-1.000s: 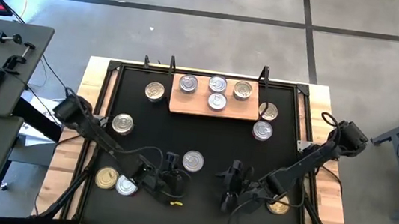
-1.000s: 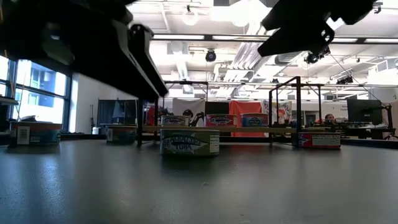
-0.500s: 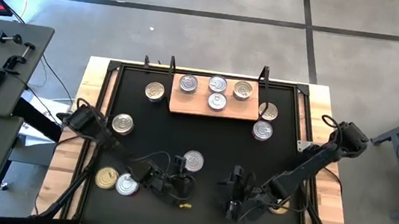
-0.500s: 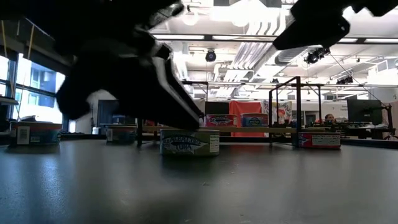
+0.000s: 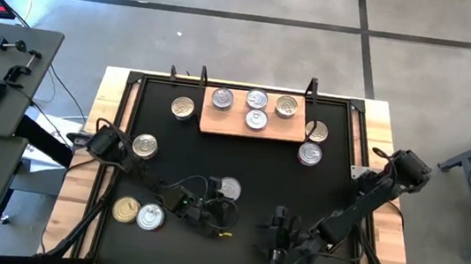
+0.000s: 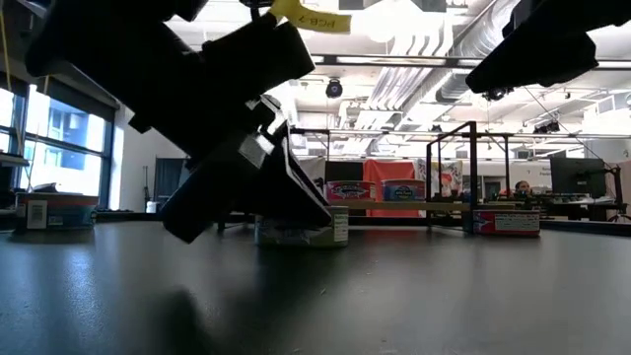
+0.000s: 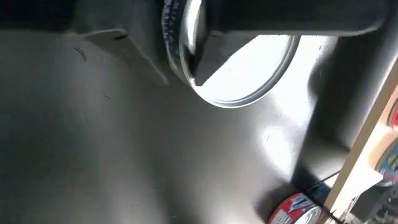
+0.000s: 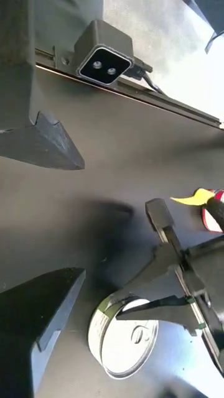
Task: Stack canned seafood by type on shelf
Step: Put the green tuna can on the shelf aligned with the other green tuna can
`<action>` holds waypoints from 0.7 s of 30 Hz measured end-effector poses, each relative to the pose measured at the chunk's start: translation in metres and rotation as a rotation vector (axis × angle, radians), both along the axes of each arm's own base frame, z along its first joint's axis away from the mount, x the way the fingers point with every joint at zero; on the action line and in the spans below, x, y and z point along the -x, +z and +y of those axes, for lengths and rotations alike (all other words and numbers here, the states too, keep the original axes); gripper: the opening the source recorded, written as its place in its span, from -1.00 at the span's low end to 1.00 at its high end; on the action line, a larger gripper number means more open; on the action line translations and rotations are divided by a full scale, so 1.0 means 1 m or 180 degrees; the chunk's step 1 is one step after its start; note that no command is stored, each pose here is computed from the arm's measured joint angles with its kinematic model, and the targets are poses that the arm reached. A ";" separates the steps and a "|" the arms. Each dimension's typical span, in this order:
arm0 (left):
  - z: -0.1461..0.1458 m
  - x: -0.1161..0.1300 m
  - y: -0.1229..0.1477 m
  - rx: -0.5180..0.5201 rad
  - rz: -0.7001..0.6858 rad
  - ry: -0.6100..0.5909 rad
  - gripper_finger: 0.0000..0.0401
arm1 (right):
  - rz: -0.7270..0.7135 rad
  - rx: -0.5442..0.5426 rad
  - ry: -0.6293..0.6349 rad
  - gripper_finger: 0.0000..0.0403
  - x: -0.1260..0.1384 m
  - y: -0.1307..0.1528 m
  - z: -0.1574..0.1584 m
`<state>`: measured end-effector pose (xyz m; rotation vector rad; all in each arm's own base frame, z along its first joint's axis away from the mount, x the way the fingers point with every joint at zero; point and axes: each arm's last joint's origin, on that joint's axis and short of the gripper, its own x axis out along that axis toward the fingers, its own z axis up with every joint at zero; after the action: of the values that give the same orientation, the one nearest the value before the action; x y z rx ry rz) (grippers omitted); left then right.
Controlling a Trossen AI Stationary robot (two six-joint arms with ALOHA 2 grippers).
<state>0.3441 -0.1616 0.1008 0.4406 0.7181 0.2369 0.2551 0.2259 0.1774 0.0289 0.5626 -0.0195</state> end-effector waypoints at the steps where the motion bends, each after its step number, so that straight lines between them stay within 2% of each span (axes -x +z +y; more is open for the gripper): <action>1: 0.000 0.000 0.000 0.0045 -0.0022 0.0033 -0.75 | 0.0004 0.0002 0.0004 0.29 0.000 -0.001 0.000; 4: -0.001 0.000 0.001 0.0181 -0.0086 0.0117 -0.95 | 0.0023 -0.0006 0.0026 0.29 -0.001 -0.003 0.001; 6: -0.003 0.001 0.002 0.0193 -0.0074 0.0122 -0.96 | 0.0022 -0.0010 0.0035 0.29 0.000 -0.003 0.002; 9: -0.012 0.002 0.006 0.0044 0.0027 0.0086 -0.97 | 0.0023 -0.0006 0.0040 0.29 0.000 -0.003 0.002; 15: -0.029 -0.003 0.024 -0.0113 0.0250 -0.0031 -1.00 | 0.0023 -0.0001 0.0044 0.29 0.000 -0.003 0.002; 21: -0.035 -0.008 0.040 -0.0276 0.0271 0.0031 -1.00 | 0.0026 0.0069 0.0088 0.29 0.000 -0.003 0.002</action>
<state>0.3520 -0.1965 0.1410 0.5321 0.7954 0.2604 0.2551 0.2279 0.1742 0.0000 0.5709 0.0013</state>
